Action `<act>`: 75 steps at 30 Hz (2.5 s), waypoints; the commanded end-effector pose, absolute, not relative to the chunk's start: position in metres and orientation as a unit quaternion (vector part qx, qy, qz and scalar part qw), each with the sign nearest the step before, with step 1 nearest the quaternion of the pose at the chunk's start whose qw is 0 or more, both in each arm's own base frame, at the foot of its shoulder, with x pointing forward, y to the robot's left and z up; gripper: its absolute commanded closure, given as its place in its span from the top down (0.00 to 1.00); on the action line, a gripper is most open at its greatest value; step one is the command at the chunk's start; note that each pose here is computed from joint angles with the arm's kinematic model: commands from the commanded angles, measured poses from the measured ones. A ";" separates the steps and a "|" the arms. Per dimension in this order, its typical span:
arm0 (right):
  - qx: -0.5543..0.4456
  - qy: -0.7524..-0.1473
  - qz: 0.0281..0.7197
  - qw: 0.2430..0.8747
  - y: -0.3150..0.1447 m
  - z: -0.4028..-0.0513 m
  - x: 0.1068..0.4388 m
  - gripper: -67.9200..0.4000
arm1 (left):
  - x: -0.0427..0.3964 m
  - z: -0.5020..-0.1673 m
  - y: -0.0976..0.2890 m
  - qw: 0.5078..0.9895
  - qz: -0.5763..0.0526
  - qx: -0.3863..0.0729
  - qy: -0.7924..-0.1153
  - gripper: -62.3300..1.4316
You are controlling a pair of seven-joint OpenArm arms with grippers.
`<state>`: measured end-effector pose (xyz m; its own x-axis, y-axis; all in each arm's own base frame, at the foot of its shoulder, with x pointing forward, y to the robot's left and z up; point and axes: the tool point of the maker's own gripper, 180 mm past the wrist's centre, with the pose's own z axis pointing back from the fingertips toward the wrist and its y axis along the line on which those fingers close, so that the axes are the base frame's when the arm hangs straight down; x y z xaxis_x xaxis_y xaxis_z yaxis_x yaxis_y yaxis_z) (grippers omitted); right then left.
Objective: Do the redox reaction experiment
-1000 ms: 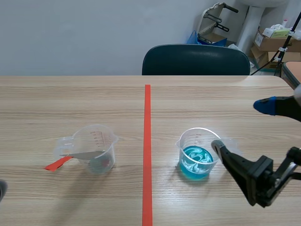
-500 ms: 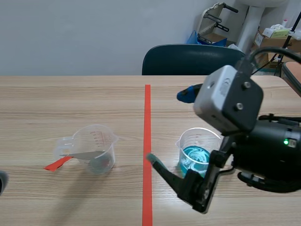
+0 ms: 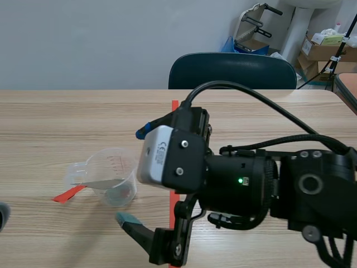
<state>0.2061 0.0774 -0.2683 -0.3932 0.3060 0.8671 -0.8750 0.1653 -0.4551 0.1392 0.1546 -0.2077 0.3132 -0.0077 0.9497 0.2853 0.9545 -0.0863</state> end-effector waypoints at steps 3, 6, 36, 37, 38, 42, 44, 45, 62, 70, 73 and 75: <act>0.250 -0.611 0.587 0.469 0.097 -0.256 0.216 1.00 | 0.143 -0.199 0.152 0.790 -0.091 -0.124 -0.594 1.00; 0.257 -0.616 0.586 0.460 0.111 -0.256 0.220 1.00 | 0.143 -0.199 0.152 0.790 -0.091 -0.124 -0.594 1.00; 0.258 -0.633 0.583 0.439 0.149 -0.253 0.230 0.07 | 0.142 -0.199 0.152 0.790 -0.094 -0.123 -0.593 1.00; 0.259 -0.634 0.582 0.439 0.150 -0.253 0.230 0.03 | 0.142 -0.199 0.152 0.790 -0.094 -0.123 -0.593 1.00; 0.259 -0.633 0.582 0.439 0.150 -0.253 0.230 0.02 | 0.142 -0.199 0.152 0.790 -0.094 -0.123 -0.593 1.00; 0.259 -0.633 0.583 0.438 0.150 -0.252 0.231 0.02 | 0.142 -0.199 0.152 0.790 -0.094 -0.123 -0.593 1.00; 0.261 -0.635 0.580 0.439 0.149 -0.250 0.232 0.02 | 0.142 -0.199 0.152 0.790 -0.094 -0.123 -0.593 1.00; 0.264 -0.636 0.575 0.441 0.149 -0.248 0.233 0.02 | 0.142 -0.199 0.152 0.790 -0.094 -0.123 -0.593 1.00; 0.243 -0.657 0.519 0.490 0.143 -0.182 0.258 0.02 | 0.143 -0.199 0.152 0.790 -0.094 -0.123 -0.593 1.00; 0.246 -0.658 0.510 0.497 0.144 -0.143 0.262 0.02 | 0.143 -0.199 0.152 0.790 -0.094 -0.123 -0.593 1.00; 0.247 -0.658 0.508 0.498 0.143 -0.130 0.261 0.02 | 0.143 -0.199 0.152 0.790 -0.094 -0.123 -0.594 1.00; 0.250 -0.658 0.506 0.498 0.142 -0.121 0.259 0.02 | 0.143 -0.199 0.152 0.789 -0.094 -0.122 -0.594 1.00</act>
<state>0.2568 0.1443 -0.1391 -0.3438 0.2065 0.9161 -0.8500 0.3462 -0.3971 0.1394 0.1542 -0.2078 0.3112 -0.0158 0.9502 0.2897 0.9538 -0.0790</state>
